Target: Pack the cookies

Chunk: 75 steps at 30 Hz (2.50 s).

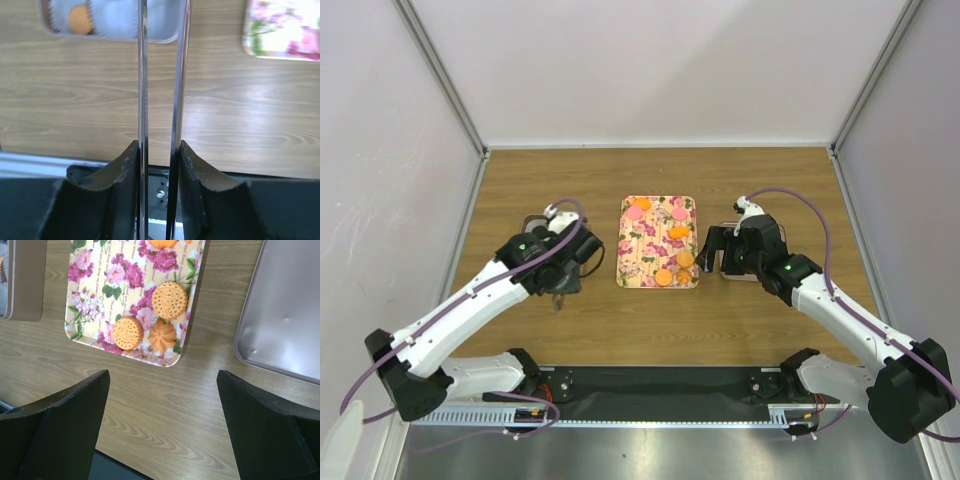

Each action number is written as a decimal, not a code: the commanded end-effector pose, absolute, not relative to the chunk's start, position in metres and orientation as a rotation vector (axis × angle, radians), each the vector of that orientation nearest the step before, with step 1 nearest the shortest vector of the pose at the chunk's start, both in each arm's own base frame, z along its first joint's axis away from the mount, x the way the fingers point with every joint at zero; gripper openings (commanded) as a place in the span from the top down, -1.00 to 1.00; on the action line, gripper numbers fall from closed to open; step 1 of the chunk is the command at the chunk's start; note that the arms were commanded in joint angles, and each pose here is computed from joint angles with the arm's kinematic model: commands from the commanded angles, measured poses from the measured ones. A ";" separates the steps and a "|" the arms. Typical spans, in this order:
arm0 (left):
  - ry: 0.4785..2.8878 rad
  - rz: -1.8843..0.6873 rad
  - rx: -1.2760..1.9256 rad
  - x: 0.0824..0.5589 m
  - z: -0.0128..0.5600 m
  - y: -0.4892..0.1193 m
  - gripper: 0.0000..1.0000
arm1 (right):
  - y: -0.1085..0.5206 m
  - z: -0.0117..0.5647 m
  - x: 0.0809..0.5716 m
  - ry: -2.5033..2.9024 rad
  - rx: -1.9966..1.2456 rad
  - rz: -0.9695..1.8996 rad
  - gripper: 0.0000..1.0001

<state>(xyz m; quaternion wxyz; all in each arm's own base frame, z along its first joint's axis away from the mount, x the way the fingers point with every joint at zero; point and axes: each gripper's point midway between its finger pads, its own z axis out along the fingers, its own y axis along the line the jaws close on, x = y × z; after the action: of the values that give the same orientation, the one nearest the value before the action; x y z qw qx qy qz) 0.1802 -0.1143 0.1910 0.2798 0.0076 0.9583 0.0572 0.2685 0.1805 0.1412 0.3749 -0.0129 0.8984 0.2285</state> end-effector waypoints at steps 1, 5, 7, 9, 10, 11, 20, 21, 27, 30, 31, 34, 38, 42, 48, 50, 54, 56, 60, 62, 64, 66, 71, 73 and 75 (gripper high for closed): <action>2.577 0.223 -0.030 0.174 0.185 -0.087 0.31 | 0.183 0.149 0.271 2.265 -0.050 0.606 -0.89; 2.598 0.241 -0.100 0.171 0.175 -0.070 0.31 | 0.185 0.148 0.270 2.270 -0.054 0.615 -0.89; 2.607 0.255 -0.103 0.169 0.170 -0.066 0.31 | 0.185 0.148 0.270 2.267 -0.056 0.617 -0.89; 2.613 0.267 -0.112 0.169 0.167 -0.062 0.29 | 0.185 0.148 0.270 2.268 -0.056 0.619 -0.89; 2.617 0.276 -0.114 0.169 0.165 -0.060 0.29 | 0.185 0.148 0.270 2.270 -0.055 0.621 -0.89; 2.620 0.281 -0.117 0.169 0.164 -0.059 0.29 | 0.185 0.148 0.270 2.268 -0.055 0.622 -0.90; 2.654 0.306 -0.113 0.170 0.147 -0.056 0.28 | 0.186 0.150 0.269 2.262 -0.060 0.630 -0.90; 2.656 0.307 -0.110 0.170 0.147 -0.056 0.29 | 0.186 0.150 0.268 2.263 -0.061 0.631 -0.89; 2.667 0.314 -0.113 0.169 0.141 -0.055 0.27 | 0.187 0.149 0.267 2.264 -0.064 0.633 -0.90; 2.670 0.316 -0.114 0.170 0.138 -0.055 0.26 | 0.187 0.150 0.267 2.264 -0.063 0.631 -0.89; 2.670 0.317 -0.114 0.170 0.138 -0.054 0.27 | 0.187 0.151 0.267 2.260 -0.064 0.632 -0.89; 2.674 0.313 -0.112 0.170 0.136 -0.056 0.27 | 0.187 0.151 0.267 2.261 -0.067 0.634 -0.90; 2.678 0.320 -0.112 0.170 0.134 -0.055 0.24 | 0.187 0.149 0.267 2.263 -0.065 0.630 -0.89; 2.676 0.317 -0.113 0.170 0.135 -0.055 0.24 | 0.187 0.150 0.267 2.262 -0.067 0.630 -0.90; 2.669 0.312 -0.119 0.170 0.138 -0.054 0.20 | 0.187 0.148 0.266 2.268 -0.069 0.630 -0.90; 2.667 0.311 -0.118 0.169 0.139 -0.053 0.19 | 0.187 0.149 0.267 2.265 -0.066 0.628 -0.89; 2.665 0.312 -0.123 0.168 0.141 -0.052 0.17 | 0.187 0.149 0.267 2.264 -0.064 0.625 -0.89; 2.663 0.311 -0.123 0.167 0.142 -0.051 0.16 | 0.187 0.148 0.267 2.267 -0.066 0.623 -0.89; 2.664 0.309 -0.123 0.166 0.143 -0.051 0.14 | 0.187 0.148 0.268 2.265 -0.063 0.623 -0.90; 2.665 0.305 -0.125 0.166 0.143 -0.052 0.12 | 0.186 0.148 0.267 2.267 -0.065 0.621 -0.90; 2.662 0.304 -0.126 0.166 0.145 -0.051 0.11 | 0.186 0.148 0.268 2.265 -0.066 0.621 -0.89; 2.658 0.303 -0.129 0.166 0.146 -0.051 0.11 | 0.186 0.148 0.267 2.267 -0.067 0.622 -0.90; 2.657 0.303 -0.134 0.165 0.148 -0.050 0.10 | 0.186 0.148 0.267 2.268 -0.063 0.622 -0.89; 2.654 0.298 -0.135 0.165 0.149 -0.050 0.09 | 0.187 0.148 0.267 2.269 -0.064 0.623 -0.90; 2.653 0.296 -0.135 0.165 0.149 -0.050 0.07 | 0.187 0.148 0.267 2.269 -0.066 0.622 -0.90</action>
<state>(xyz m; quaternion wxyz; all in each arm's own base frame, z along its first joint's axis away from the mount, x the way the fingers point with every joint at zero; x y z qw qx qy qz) 0.1626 -0.0507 0.1372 0.2163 -0.0449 0.9681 0.1185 0.2636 0.1838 0.1378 0.3660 -0.0196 0.8997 0.2372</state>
